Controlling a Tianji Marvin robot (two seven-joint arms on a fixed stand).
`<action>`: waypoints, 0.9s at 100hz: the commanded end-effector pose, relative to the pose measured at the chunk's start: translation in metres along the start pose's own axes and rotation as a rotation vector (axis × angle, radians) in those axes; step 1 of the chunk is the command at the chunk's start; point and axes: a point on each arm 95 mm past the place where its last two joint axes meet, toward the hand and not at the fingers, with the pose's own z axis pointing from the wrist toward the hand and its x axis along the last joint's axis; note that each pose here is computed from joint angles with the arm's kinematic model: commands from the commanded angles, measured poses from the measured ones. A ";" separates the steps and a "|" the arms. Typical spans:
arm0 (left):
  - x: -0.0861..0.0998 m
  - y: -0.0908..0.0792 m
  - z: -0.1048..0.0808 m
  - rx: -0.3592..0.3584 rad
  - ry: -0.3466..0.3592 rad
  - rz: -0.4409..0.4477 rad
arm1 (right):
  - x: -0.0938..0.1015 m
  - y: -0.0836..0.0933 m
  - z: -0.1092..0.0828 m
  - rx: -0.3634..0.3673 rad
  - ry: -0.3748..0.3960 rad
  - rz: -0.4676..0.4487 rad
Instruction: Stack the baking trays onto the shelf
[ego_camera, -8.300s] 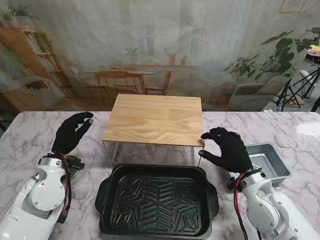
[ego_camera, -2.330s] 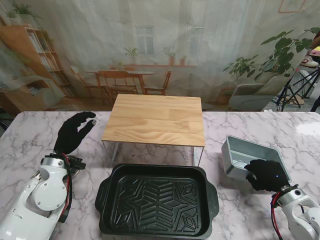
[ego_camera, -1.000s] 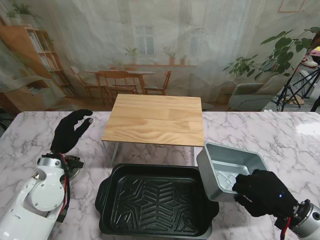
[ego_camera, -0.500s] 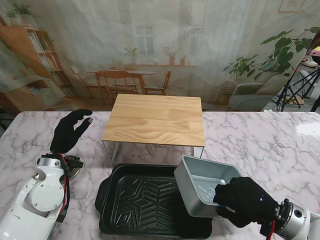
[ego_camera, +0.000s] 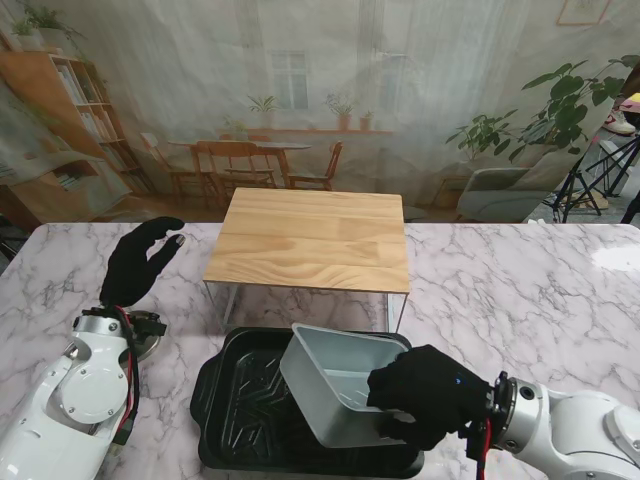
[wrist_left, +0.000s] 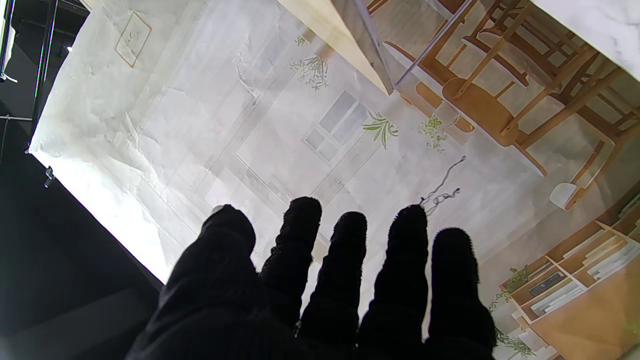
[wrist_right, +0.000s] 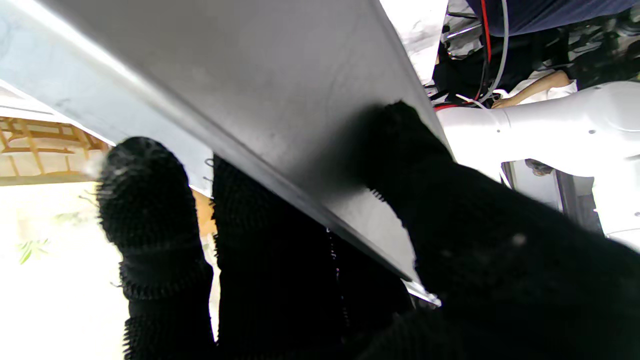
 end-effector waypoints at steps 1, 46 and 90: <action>0.000 0.003 -0.001 -0.010 0.001 -0.004 | 0.000 0.004 0.006 -0.006 0.012 -0.006; 0.001 0.003 -0.001 -0.009 0.007 -0.009 | -0.011 -0.028 0.045 0.139 -0.007 0.124; 0.001 0.002 -0.001 -0.002 0.010 -0.008 | -0.026 -0.053 0.066 0.209 -0.103 0.147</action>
